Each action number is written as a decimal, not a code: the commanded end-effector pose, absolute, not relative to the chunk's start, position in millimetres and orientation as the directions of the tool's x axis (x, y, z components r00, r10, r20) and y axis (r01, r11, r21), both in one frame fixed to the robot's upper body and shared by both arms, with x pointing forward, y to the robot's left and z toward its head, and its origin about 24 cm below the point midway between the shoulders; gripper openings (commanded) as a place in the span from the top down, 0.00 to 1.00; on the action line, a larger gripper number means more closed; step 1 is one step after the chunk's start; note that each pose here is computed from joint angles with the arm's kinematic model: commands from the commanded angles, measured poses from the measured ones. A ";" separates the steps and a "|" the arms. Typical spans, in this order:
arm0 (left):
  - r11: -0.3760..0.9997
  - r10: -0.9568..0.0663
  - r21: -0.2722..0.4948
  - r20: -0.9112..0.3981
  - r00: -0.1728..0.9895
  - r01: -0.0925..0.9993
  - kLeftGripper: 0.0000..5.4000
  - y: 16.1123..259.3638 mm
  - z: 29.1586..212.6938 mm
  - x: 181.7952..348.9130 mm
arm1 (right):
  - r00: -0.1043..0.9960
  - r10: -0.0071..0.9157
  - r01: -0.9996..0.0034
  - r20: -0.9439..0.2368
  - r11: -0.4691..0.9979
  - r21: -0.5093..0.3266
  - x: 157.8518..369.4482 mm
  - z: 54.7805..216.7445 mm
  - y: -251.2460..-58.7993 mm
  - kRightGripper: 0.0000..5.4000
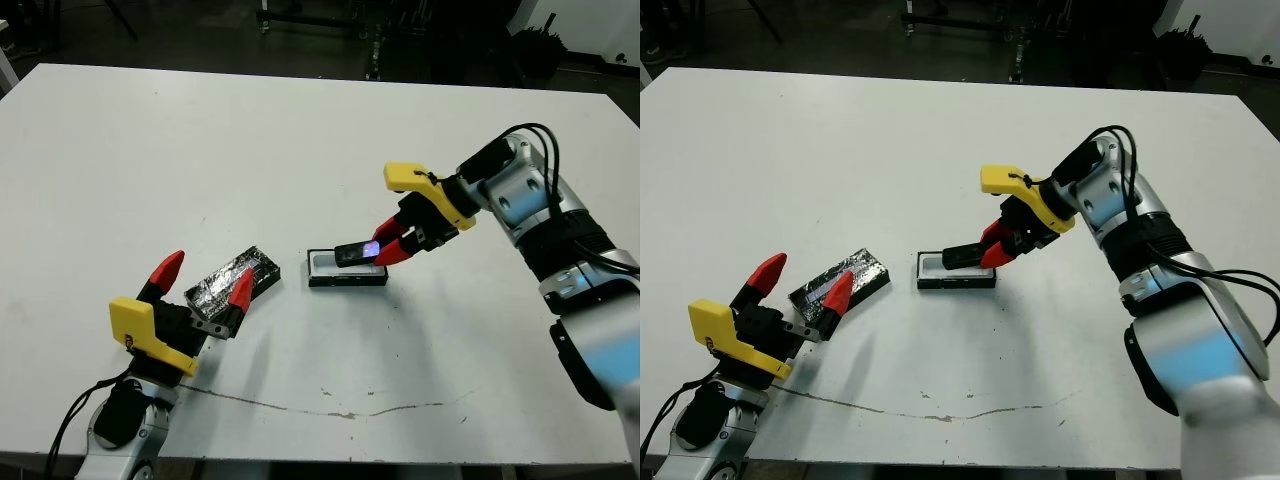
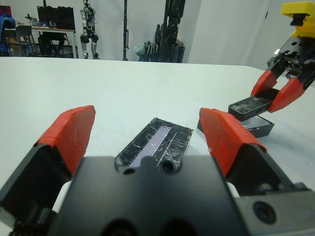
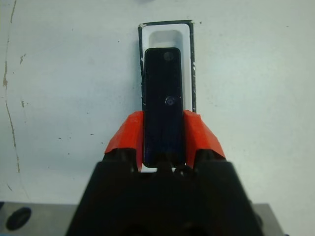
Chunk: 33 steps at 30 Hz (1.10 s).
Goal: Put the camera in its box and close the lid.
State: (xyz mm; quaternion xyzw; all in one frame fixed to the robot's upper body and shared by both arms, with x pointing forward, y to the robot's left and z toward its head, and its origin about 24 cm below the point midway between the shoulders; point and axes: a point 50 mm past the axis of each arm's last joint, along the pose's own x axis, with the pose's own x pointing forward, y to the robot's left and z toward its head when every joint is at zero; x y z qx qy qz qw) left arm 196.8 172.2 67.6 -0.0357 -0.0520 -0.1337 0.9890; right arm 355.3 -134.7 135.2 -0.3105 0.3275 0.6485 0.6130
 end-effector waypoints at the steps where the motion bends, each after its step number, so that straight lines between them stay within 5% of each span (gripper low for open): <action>1: 0.964 -0.253 -0.062 0.102 0.962 0.260 0.00 172.6 66.3 193.5 | -0.076 0.591 -0.997 -0.803 -0.043 0.063 353.4 128.8 -132.7 0.69; 33: 0.959 -0.266 -0.071 0.094 0.959 0.273 0.00 169.3 63.0 190.0 | -0.017 0.600 -1.000 -0.800 -0.013 0.011 357.0 127.6 -130.9 0.69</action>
